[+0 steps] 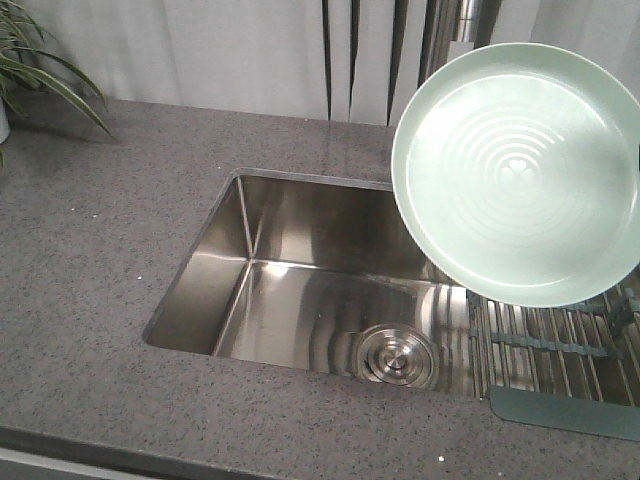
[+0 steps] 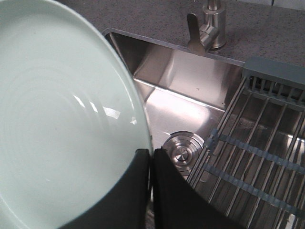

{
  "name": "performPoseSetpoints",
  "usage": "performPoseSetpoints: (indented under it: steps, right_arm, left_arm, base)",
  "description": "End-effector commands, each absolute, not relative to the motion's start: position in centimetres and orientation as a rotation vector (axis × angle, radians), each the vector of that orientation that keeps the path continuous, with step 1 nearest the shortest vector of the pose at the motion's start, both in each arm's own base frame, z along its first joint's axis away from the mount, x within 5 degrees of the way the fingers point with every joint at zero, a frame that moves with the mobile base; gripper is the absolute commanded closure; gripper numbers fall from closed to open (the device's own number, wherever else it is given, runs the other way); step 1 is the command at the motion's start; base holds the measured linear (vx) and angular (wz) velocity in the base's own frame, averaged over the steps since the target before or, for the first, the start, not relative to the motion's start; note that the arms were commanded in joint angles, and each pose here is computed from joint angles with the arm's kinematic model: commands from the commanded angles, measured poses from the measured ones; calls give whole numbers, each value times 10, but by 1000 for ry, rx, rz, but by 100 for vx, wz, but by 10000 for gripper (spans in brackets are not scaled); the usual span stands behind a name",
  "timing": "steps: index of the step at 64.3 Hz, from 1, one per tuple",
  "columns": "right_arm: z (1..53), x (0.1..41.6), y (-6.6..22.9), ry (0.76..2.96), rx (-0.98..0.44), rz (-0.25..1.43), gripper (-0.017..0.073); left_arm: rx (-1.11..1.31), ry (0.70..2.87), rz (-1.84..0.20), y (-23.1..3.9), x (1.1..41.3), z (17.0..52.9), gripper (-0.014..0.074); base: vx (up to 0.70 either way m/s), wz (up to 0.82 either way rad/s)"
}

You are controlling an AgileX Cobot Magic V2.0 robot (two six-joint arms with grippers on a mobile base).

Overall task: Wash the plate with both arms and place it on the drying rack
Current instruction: 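Drive up to the steel sink holding the plate in the right gripper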

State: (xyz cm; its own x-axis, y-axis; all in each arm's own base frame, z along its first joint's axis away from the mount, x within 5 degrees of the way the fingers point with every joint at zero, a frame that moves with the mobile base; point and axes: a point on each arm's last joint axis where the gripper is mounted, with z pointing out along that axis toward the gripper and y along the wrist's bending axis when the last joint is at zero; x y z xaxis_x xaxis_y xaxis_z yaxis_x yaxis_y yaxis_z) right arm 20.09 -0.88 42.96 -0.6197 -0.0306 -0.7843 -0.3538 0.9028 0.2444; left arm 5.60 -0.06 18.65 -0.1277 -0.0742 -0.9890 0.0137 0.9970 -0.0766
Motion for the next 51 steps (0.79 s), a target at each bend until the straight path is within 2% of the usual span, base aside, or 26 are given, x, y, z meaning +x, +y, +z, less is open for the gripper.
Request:
performPoseSetpoints:
  steps: [1,51]
  right_arm:
    - [444,198,-7,2112,-259,479,566]
    - [444,198,-7,2113,-260,479,566]
  left_arm:
    - [-39,1627,-95,-2,56,188,600]
    - [-39,1627,-95,-2,56,188,600]
  base:
    - [4,-19]
    - [3,-16]
